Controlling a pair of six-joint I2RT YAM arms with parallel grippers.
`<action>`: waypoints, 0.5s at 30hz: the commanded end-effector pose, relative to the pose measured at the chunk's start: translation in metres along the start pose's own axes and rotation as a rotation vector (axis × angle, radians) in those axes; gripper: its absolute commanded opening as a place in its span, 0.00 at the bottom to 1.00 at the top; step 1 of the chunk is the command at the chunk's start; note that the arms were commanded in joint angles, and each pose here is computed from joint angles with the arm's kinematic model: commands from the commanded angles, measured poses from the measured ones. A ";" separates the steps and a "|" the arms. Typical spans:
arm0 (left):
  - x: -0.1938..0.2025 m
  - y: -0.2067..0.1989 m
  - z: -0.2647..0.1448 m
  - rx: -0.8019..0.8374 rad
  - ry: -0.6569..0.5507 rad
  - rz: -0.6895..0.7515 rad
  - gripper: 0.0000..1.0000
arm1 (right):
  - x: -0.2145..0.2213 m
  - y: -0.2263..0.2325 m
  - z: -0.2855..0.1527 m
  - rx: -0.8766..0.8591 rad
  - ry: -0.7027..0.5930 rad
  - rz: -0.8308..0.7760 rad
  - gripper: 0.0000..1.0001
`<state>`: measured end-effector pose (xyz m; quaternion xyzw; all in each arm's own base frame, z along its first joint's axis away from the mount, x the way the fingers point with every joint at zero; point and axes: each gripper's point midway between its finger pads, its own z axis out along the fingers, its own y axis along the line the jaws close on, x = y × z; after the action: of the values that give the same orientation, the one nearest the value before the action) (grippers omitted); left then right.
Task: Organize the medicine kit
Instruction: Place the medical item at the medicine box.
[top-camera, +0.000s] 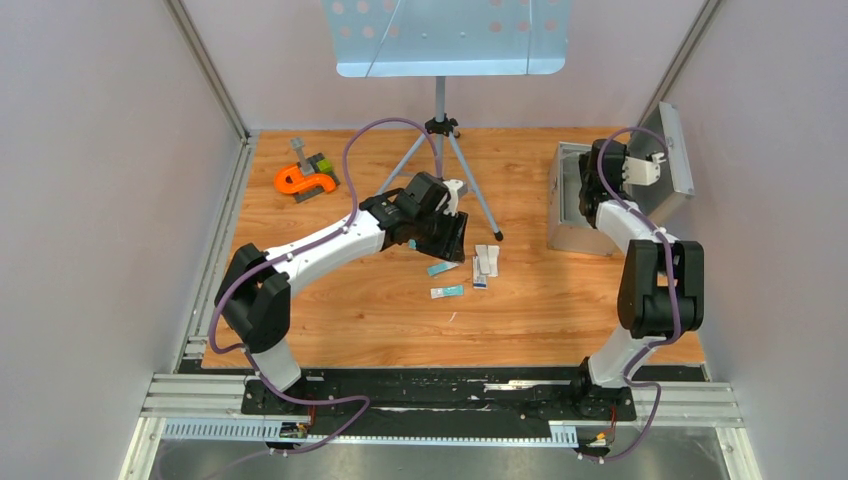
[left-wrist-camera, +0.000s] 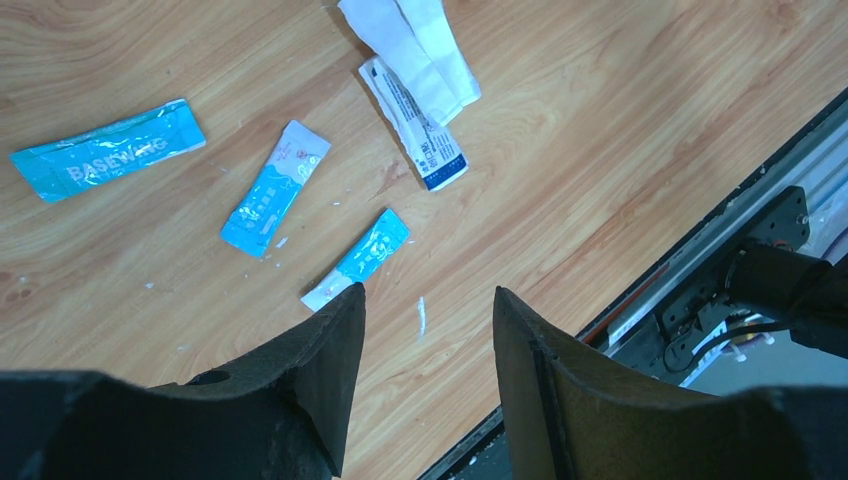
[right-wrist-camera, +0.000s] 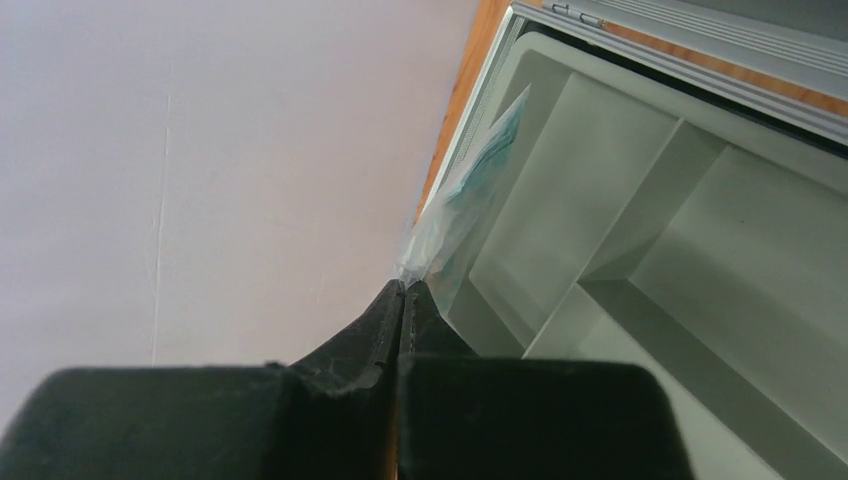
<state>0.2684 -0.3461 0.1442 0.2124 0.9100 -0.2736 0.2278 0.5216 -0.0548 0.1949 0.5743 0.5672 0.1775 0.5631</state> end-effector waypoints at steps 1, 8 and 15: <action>-0.013 -0.001 -0.016 0.008 -0.054 0.030 0.58 | -0.010 0.018 0.009 -0.037 -0.046 0.061 0.00; -0.011 0.002 -0.015 0.004 -0.050 0.026 0.58 | -0.016 0.010 0.015 -0.022 -0.044 0.053 0.00; -0.011 -0.001 -0.013 0.019 -0.044 0.019 0.58 | -0.018 0.014 0.006 -0.057 -0.016 0.029 0.55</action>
<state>0.2728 -0.3420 0.1434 0.2095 0.9110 -0.2710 0.2297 0.5247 -0.0716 0.1776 0.5853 0.5682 0.1652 0.5542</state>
